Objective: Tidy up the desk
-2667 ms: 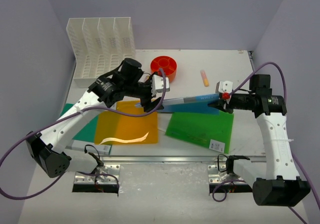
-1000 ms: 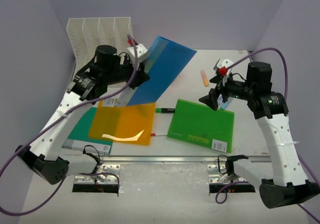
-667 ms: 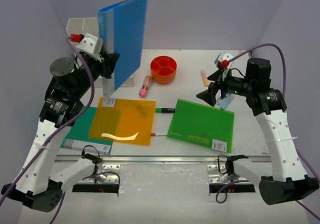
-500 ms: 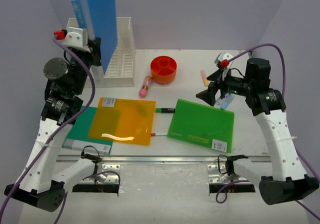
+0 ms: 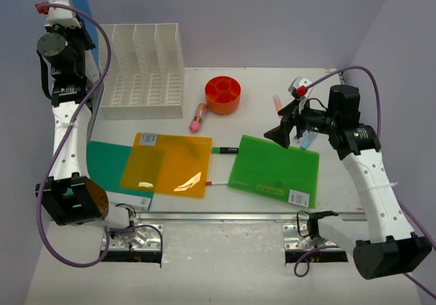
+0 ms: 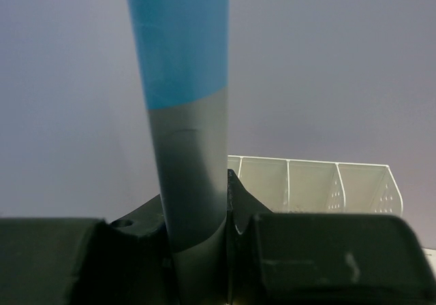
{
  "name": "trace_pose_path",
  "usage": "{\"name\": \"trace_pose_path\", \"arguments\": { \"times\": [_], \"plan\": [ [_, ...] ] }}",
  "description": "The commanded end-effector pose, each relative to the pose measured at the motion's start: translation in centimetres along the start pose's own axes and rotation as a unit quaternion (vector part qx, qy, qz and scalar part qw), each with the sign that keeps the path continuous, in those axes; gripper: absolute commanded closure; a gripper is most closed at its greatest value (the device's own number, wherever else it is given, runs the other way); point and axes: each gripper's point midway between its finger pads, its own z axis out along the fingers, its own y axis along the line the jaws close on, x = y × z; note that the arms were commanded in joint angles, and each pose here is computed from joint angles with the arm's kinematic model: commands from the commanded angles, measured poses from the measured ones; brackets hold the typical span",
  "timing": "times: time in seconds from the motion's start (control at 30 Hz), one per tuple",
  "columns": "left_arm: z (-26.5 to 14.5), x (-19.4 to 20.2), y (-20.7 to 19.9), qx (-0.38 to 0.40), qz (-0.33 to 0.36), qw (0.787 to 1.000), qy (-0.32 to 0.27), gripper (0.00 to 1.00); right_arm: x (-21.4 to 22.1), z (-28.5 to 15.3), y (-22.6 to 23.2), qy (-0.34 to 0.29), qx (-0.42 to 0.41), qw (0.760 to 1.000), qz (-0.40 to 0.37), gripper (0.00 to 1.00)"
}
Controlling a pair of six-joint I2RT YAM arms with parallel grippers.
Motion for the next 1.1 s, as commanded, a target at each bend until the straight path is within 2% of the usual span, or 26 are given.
{"name": "trace_pose_path", "arguments": {
  "times": [0.0,0.6,1.07],
  "plan": [
    [0.5,-8.3,-0.9,0.053,0.012,0.990,-0.132,1.00,-0.6,0.3,0.2,-0.022,-0.011,1.000,-0.010,0.01],
    [6.0,-1.9,0.1,0.068,0.017,0.991,-0.111,1.00,1.9,1.5,-0.2,-0.007,-0.021,1.000,0.003,0.01],
    [6.0,5.7,1.2,0.034,0.018,0.997,-0.060,1.00,2.6,2.2,-0.6,0.003,-0.024,1.000,0.014,0.01]
  ]
}}
